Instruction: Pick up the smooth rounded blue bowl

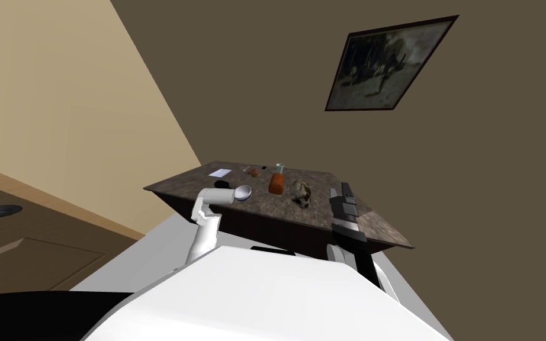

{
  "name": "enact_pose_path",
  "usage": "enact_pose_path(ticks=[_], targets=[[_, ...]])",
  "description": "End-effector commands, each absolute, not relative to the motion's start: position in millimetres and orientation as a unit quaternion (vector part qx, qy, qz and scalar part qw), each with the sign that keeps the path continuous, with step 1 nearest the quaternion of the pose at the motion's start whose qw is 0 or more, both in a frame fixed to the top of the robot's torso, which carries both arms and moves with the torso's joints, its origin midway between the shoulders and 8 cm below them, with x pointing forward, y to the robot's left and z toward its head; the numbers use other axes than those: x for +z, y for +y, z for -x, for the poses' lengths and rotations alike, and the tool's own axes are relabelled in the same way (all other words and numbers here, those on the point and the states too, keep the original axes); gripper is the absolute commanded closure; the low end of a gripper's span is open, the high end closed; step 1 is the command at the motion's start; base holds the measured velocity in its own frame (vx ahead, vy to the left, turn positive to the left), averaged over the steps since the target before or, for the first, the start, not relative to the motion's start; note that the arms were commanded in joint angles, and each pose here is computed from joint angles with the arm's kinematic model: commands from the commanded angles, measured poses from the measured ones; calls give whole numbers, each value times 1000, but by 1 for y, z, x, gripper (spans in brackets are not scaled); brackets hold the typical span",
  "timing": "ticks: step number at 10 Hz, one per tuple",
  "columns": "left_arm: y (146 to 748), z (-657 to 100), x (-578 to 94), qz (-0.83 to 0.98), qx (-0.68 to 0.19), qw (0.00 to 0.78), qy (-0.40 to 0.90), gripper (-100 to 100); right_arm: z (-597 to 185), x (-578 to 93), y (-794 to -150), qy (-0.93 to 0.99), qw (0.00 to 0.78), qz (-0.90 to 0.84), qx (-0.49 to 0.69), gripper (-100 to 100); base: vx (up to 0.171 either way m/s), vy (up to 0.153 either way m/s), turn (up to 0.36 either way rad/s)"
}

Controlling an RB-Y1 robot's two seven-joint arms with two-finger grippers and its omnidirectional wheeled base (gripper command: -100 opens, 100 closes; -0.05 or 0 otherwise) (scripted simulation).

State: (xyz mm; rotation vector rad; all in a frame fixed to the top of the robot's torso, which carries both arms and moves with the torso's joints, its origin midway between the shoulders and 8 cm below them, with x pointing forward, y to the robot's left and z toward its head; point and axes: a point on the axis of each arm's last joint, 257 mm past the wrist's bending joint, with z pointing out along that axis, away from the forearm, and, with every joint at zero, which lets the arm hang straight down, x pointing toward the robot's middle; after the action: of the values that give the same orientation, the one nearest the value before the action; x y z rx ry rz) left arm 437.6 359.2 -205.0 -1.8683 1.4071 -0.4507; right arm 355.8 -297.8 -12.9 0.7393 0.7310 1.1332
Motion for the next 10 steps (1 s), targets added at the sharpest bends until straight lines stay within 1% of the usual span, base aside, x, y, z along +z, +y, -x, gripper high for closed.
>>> enact_pose_path(ticks=[1, 4, 9, 10], targets=[[354, -432, -211, 738, -166, 352, 550, -100, -356, -13, -298, 331, 719, -334, 512, 0, 8, -11, -35], [349, -424, -220, 749, -154, 331, 553, -100, -356, -13, -298, 331, 719, -334, 512, 0, 7, -8, -32], [321, -408, -239, 775, -136, 265, 558, -100, -356, -13, -298, 331, 719, -334, 512, 0, 9, -11, -39], [324, -409, -237, 772, -137, 272, 557, -100, -356, -13, -298, 331, 719, -334, 512, 0, 0, 0, 0]])
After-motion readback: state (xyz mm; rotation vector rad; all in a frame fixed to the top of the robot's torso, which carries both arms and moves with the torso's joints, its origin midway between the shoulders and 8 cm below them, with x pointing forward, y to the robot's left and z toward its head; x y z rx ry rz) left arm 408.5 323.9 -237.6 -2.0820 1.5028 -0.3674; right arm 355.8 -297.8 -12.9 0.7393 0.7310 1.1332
